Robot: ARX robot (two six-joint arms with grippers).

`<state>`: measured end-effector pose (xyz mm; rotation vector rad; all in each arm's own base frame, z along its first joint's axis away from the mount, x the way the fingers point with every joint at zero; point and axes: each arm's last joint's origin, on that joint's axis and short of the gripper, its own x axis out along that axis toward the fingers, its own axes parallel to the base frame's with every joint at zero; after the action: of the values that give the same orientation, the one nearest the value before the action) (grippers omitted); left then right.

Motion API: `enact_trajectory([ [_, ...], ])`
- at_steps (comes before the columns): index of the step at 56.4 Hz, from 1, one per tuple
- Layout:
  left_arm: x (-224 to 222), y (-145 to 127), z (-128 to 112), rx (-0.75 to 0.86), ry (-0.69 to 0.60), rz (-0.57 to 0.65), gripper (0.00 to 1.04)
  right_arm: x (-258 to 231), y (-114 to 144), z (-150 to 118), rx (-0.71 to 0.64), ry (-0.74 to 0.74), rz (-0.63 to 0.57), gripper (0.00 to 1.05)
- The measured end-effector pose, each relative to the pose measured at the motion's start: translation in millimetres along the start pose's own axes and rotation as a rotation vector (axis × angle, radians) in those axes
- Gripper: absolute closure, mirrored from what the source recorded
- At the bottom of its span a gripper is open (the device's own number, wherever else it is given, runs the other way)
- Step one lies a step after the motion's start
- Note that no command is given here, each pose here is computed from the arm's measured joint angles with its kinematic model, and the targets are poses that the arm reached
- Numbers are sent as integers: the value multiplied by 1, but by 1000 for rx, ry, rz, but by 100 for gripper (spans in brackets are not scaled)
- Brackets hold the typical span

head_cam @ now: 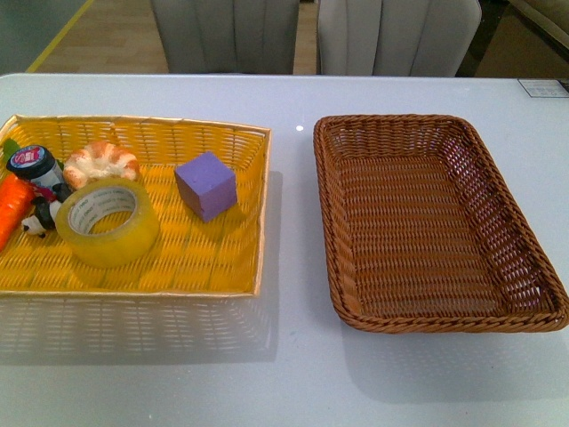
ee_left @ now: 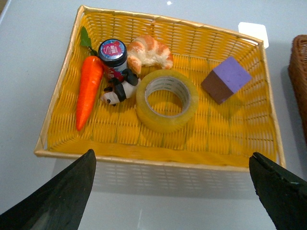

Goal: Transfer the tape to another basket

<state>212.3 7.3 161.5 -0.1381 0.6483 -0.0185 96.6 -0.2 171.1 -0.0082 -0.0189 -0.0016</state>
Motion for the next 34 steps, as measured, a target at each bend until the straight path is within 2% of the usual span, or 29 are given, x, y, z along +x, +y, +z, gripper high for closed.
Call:
enact_trajectory([
  [6,40,6,2,-10,46,29,9,0,0,0,0,0,0,9],
  [16,98,14,-11,-51,174,66,9,0,0,0,1,0,0,9],
  [34,155,20,-14,-103,235,106,9,0,0,0,1,0,0,9],
])
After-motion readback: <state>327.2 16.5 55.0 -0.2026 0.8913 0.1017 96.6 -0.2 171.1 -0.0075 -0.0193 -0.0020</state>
